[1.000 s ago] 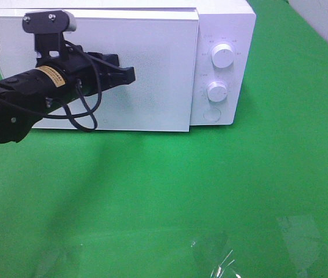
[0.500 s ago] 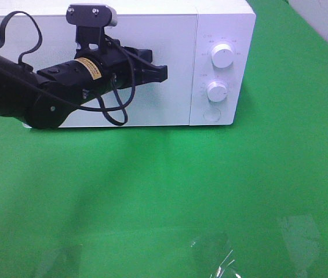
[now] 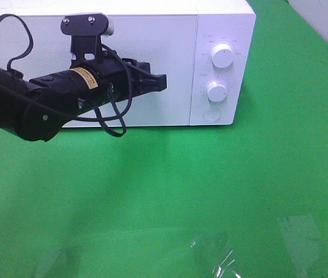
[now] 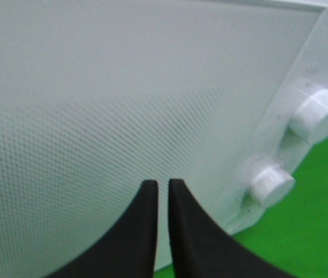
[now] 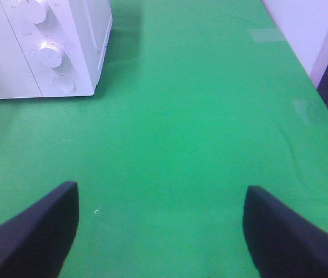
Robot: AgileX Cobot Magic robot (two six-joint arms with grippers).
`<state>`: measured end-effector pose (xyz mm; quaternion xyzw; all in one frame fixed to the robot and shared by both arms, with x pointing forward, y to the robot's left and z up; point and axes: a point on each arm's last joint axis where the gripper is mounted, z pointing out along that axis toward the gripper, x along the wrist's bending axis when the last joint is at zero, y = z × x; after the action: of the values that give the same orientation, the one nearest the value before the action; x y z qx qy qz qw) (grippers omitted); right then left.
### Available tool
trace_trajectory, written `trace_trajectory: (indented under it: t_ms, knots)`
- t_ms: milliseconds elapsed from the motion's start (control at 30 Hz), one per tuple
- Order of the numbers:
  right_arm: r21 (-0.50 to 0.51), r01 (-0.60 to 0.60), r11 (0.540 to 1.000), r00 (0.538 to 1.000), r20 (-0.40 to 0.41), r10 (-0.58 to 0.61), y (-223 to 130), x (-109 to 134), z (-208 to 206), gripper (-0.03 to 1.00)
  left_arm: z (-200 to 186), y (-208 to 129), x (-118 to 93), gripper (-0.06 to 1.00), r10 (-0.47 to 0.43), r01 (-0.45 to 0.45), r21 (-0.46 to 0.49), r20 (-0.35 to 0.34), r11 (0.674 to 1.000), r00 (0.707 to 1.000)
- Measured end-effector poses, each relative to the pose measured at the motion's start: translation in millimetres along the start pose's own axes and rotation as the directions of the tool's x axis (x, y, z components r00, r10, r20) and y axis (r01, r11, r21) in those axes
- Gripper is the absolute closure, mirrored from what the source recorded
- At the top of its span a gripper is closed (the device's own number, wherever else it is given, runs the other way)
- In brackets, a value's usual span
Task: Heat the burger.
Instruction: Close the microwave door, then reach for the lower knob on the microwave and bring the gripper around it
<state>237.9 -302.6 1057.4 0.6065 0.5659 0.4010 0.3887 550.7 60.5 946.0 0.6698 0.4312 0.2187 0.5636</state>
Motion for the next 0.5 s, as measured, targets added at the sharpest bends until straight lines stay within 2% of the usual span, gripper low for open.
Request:
trace_trajectory:
  t_ms: [33,67,100,133,167,200,233,267,300,367,400,433,500]
  knots:
    - [0.0,0.0,1.0,1.0,0.0,0.0,0.0,0.0,0.0,0.21,0.0,0.0,0.0,0.85,0.0,0.0,0.0,0.0,1.0,1.0]
    - [0.0,0.0,1.0,1.0,0.0,0.0,0.0,0.0,0.0,0.21,-8.2,-6.4,-5.5,0.68,0.005,-0.006,0.039,0.011,0.999,1.0]
    - [0.0,0.0,1.0,1.0,0.0,0.0,0.0,0.0,0.0,0.21,-8.2,-6.4,-5.5,0.68,0.005,-0.006,0.039,0.011,0.999,1.0]
    - [0.0,0.0,1.0,1.0,0.0,0.0,0.0,0.0,0.0,0.21,-12.9,-10.1,-7.6,0.55,0.008,-0.009,0.062,0.014,0.998,1.0]
    - [0.0,0.0,1.0,1.0,0.0,0.0,0.0,0.0,0.0,0.21,-20.9,-16.3,-10.1,0.26,0.014,-0.016,0.107,0.018,0.994,1.0]
    - [0.0,0.0,1.0,1.0,0.0,0.0,0.0,0.0,0.0,0.21,-20.9,-16.3,-10.1,0.26,0.014,-0.016,0.107,0.018,0.994,1.0]
    - [0.0,0.0,1.0,1.0,0.0,0.0,0.0,0.0,0.0,0.21,-27.8,-19.6,-11.5,0.08,0.017,-0.019,0.161,0.016,0.987,1.0]
    - [0.0,0.0,1.0,1.0,0.0,0.0,0.0,0.0,0.0,0.21,-27.8,-19.6,-11.5,0.08,0.017,-0.019,0.161,0.016,0.987,1.0]
    - [0.0,0.0,1.0,1.0,0.0,0.0,0.0,0.0,0.0,0.21,-35.3,-21.7,-11.7,0.01,0.019,-0.02,0.246,0.006,0.969,1.0]
    - [0.0,0.0,1.0,1.0,0.0,0.0,0.0,0.0,0.0,0.21,-39.1,-20.6,-11.9,0.0,0.02,-0.02,0.276,0.002,0.961,1.0]
    - [0.0,0.0,1.0,1.0,0.0,0.0,0.0,0.0,0.0,0.21,-47.5,-20.3,-11.9,-0.02,0.024,-0.018,0.36,-0.01,0.933,1.0]
    - [0.0,0.0,1.0,1.0,0.0,0.0,0.0,0.0,0.0,0.21,-47.5,-20.3,-11.9,-0.02,0.024,-0.018,0.36,-0.01,0.933,1.0]
    - [0.0,0.0,1.0,1.0,0.0,0.0,0.0,0.0,0.0,0.21,-60.9,-17.3,-10.4,-0.03,0.031,-0.014,0.464,-0.029,0.886,0.999]
